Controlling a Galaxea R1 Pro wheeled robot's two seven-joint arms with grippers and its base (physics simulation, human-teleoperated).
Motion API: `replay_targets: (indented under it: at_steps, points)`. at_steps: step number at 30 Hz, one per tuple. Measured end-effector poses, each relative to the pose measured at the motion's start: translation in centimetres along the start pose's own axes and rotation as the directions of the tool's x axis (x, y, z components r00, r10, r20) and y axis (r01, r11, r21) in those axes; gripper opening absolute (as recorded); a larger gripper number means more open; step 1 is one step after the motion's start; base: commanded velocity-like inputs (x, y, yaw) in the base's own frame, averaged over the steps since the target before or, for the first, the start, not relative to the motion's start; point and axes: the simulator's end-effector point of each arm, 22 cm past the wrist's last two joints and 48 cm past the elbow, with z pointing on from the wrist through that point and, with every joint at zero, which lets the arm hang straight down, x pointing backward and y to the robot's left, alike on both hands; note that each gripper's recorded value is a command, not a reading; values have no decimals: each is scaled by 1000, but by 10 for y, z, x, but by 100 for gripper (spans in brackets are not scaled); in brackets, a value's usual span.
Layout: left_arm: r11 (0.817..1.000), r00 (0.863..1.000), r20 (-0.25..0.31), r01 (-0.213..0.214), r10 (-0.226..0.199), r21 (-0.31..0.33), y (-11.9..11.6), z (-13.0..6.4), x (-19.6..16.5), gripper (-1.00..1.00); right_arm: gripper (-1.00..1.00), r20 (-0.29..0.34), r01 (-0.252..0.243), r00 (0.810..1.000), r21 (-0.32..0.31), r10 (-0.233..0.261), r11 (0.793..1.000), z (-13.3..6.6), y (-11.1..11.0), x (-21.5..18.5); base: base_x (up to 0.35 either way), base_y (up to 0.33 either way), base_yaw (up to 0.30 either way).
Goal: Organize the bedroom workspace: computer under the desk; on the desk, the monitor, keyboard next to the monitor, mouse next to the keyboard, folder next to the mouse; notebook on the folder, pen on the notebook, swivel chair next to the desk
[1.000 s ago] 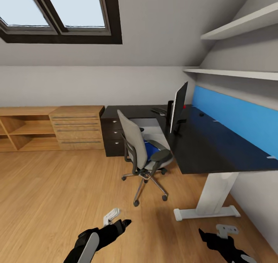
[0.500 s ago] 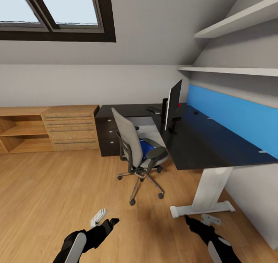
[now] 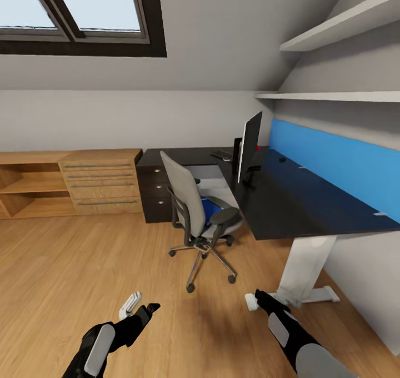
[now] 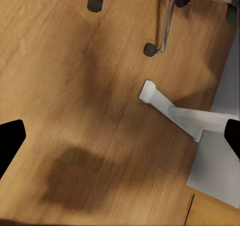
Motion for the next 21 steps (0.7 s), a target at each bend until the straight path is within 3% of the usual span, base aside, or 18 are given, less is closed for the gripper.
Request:
replay_targets:
  at_steps: [4, 5, 6, 10, 17, 21]
  points:
    - [1000, 1000, 17, 3, -4, 10, 0, 6, -6, 100, 100, 5, -36, 999, 30, 36, 999, 4, 10, -1, 0, 0, 0]
    - [1000, 1000, 21, 4, -4, 10, 0, 8, -5, 100, 100, 2, -70, 998, 36, 70, 997, 5, 12, 0, 0, 0, 0]
    - [1000, 1000, 26, 4, -4, 9, 2, 9, -6, 100, 100, -11, -153, 988, 47, 154, 987, 6, 14, 4, 0, 0, 0]
    - [1000, 1000, 25, 5, -5, 7, 8, 14, -2, 100, 100, -19, -207, 978, 54, 208, 977, 10, 13, 12, 0, 0, 0]
    - [1000, 1000, 22, -3, 3, 1, 18, 24, 6, 100, 100, -10, -230, 973, 48, 231, 972, 17, 14, 20, 0, 0, 0]
    - [1000, 1000, 24, 3, -2, -10, 28, 28, 8, 100, 100, -21, -242, 970, 16, 242, 970, 18, 34, 32, 0, 0, 0]
